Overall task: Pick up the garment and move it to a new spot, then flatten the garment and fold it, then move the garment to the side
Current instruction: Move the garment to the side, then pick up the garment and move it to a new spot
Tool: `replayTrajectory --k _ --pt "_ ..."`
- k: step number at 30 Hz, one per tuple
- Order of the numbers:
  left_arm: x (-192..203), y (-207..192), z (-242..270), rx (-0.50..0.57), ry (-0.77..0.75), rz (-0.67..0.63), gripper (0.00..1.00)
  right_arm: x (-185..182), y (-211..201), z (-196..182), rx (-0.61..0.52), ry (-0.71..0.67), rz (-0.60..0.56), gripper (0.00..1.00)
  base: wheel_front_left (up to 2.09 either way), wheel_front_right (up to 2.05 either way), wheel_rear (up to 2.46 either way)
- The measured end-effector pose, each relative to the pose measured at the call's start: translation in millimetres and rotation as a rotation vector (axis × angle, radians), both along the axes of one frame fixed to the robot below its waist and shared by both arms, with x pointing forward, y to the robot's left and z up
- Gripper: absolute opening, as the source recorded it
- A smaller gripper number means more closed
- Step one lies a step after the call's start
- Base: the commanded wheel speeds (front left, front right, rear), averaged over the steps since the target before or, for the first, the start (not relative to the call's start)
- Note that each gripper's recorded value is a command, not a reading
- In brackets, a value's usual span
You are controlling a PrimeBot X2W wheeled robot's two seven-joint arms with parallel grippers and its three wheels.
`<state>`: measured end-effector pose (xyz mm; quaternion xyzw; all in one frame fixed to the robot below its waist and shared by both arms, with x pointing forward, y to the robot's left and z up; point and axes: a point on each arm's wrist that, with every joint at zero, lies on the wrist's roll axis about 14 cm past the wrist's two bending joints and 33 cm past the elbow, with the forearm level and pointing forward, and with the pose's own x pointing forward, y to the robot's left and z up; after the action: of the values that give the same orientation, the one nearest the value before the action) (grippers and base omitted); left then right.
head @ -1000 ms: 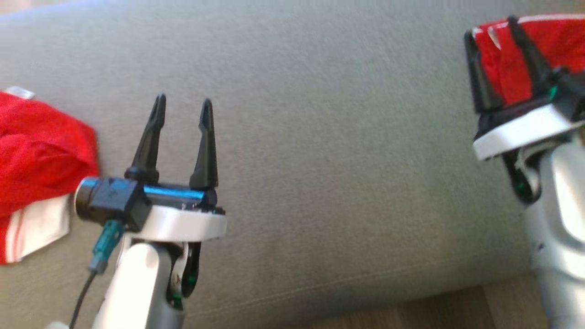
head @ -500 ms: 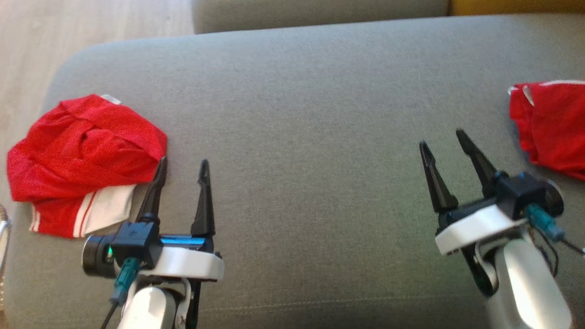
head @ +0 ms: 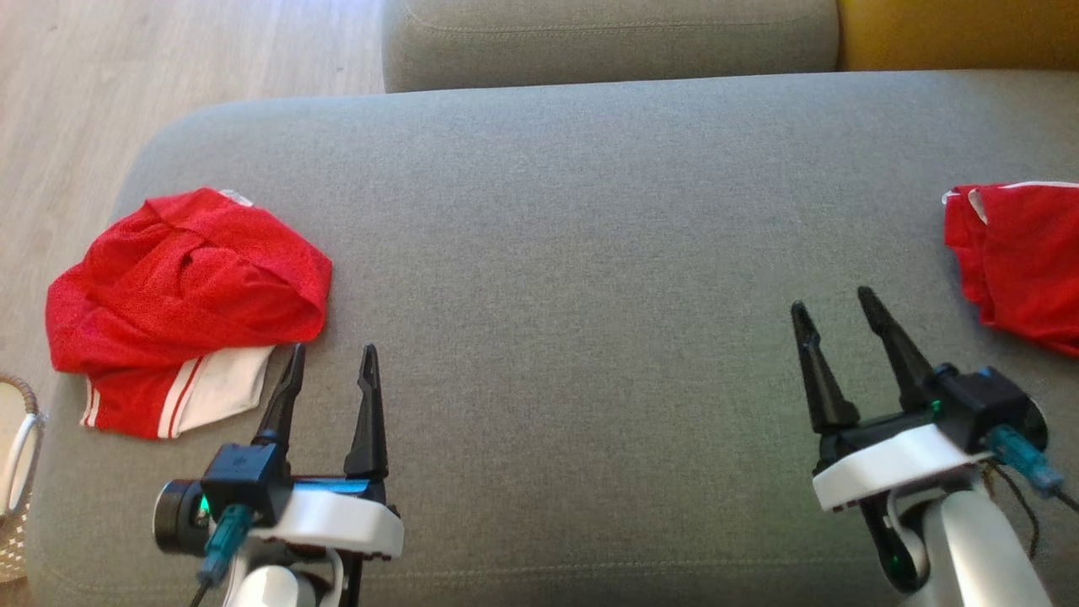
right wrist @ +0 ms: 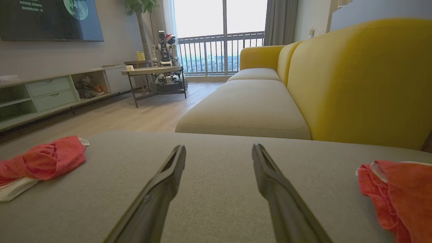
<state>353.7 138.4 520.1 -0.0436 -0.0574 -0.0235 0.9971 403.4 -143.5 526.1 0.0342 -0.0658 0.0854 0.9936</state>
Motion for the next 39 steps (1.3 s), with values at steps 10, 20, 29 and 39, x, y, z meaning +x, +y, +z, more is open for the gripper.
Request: replayTrajectory --k 10,20,29,39 --pt "1.1 -5.5 -4.0 0.0 0.012 -0.022 1.0 -1.3 -9.8 4.7 0.05 -0.01 -0.029 1.0 0.0 0.0 0.0" --pt "-0.2 -6.3 -8.6 0.0 0.026 -0.029 1.0 -2.8 -11.5 -2.9 0.062 0.012 -0.035 1.0 0.0 0.0 0.0" --pt "-11.4 21.7 -15.5 0.008 0.049 0.061 1.0 6.9 24.4 -3.0 0.082 0.016 0.066 1.0 0.0 0.0 0.0" --pt "-39.9 76.6 -9.6 0.018 0.034 0.244 1.0 14.3 88.0 1.0 0.1 0.013 0.241 1.0 0.0 0.0 0.0"
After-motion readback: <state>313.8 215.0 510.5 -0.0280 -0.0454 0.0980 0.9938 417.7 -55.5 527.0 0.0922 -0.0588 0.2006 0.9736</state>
